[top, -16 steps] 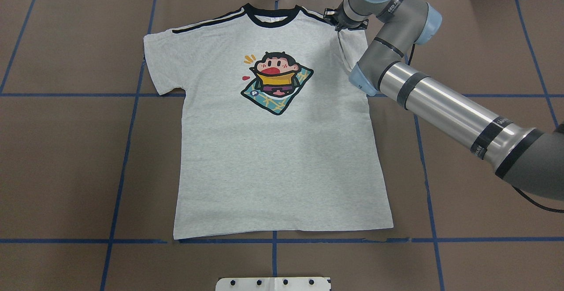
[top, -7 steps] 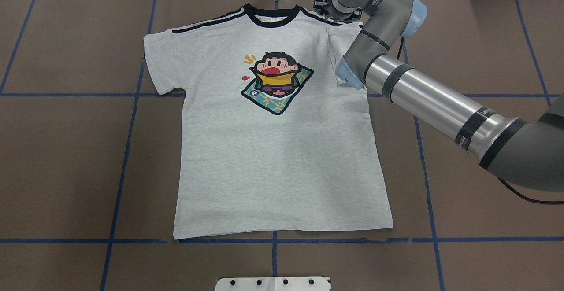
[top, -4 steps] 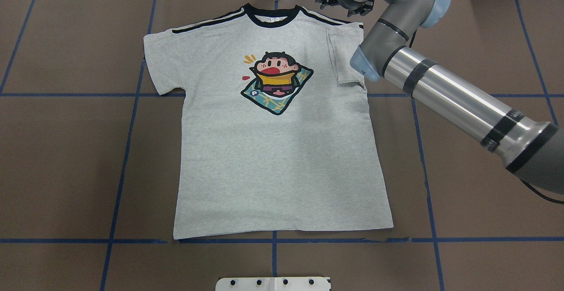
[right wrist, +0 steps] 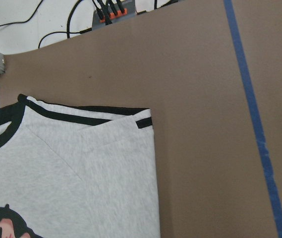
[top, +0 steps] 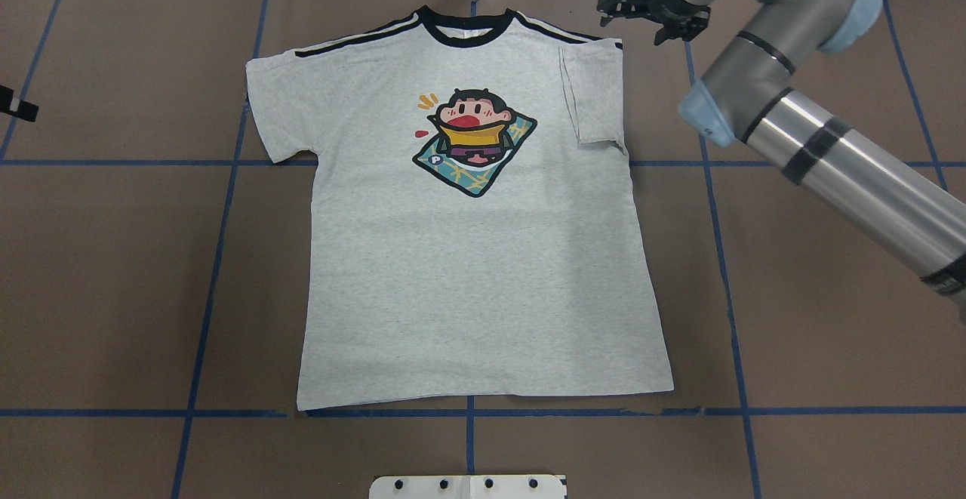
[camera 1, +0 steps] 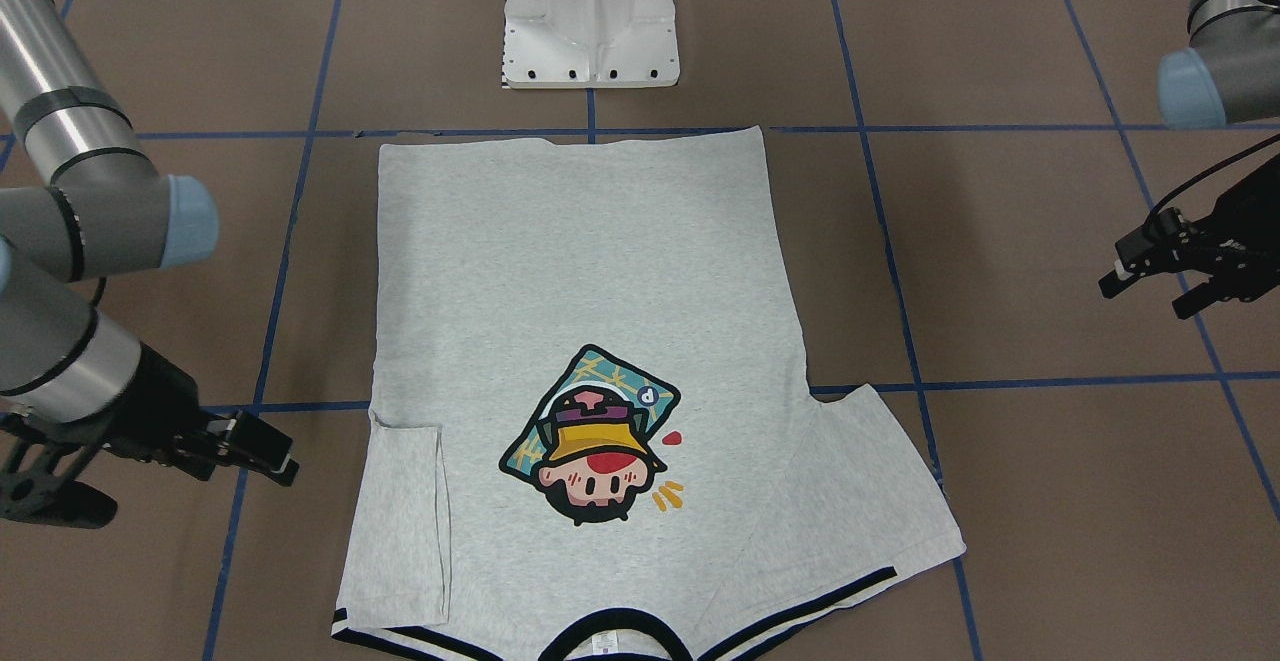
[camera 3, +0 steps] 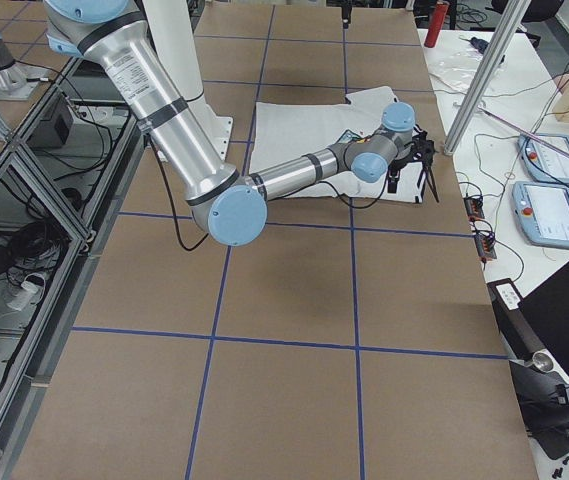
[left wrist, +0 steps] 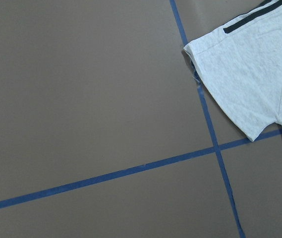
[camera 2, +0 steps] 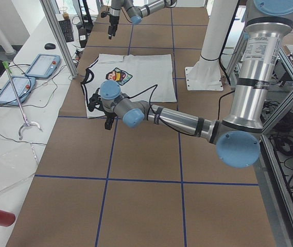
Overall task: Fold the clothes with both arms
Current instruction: 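Withdraw the right gripper while the left gripper moves to the other sleeve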
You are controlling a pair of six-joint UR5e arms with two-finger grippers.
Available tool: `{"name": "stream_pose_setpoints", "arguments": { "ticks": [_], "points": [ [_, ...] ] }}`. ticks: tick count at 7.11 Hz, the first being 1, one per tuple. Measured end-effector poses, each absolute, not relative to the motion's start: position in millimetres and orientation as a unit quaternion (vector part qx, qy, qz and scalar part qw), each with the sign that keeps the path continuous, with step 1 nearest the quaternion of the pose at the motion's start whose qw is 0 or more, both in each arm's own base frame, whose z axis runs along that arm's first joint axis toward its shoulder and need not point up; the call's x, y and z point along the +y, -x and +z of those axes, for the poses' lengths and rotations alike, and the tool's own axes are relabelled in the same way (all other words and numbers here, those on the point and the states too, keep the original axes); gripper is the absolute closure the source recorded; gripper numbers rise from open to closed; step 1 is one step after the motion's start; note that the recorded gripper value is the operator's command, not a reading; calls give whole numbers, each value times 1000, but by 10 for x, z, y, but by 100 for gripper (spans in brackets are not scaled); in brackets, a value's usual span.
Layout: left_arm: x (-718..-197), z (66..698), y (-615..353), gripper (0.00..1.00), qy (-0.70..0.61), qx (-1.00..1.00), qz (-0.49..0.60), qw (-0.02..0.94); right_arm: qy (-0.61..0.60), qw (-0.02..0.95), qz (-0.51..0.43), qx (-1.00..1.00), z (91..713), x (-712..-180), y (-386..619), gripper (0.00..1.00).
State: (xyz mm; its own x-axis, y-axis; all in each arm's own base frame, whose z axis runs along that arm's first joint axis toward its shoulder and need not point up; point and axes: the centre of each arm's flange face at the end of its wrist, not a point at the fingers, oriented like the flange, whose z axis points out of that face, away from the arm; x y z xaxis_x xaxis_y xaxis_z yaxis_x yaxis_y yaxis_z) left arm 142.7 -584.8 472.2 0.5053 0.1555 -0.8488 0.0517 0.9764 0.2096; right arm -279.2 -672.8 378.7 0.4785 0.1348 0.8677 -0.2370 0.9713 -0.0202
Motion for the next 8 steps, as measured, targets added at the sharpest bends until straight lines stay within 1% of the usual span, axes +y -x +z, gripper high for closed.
{"name": "stream_pose_setpoints", "arguments": {
  "ticks": [1,3,5,6,8],
  "points": [
    [-6084,4641,-1760,2,-85,496,13,864,-41,861,84,-500,4051,-6685,2540,0],
    [-6447,4682,-2239,14,-74,495,-22,865,-35,876,40,-479,4397,-6697,2315,0],
    [-6712,4743,-2569,15,-77,503,-63,858,-42,880,28,-472,4594,-6757,1841,0],
    [-6890,4665,-2754,15,-91,498,-74,859,-46,878,31,-476,4655,-6721,1638,0],
    [-7235,4619,-3137,21,-122,481,-84,864,-44,871,31,-489,4706,-6606,1468,0]
  ]
}}
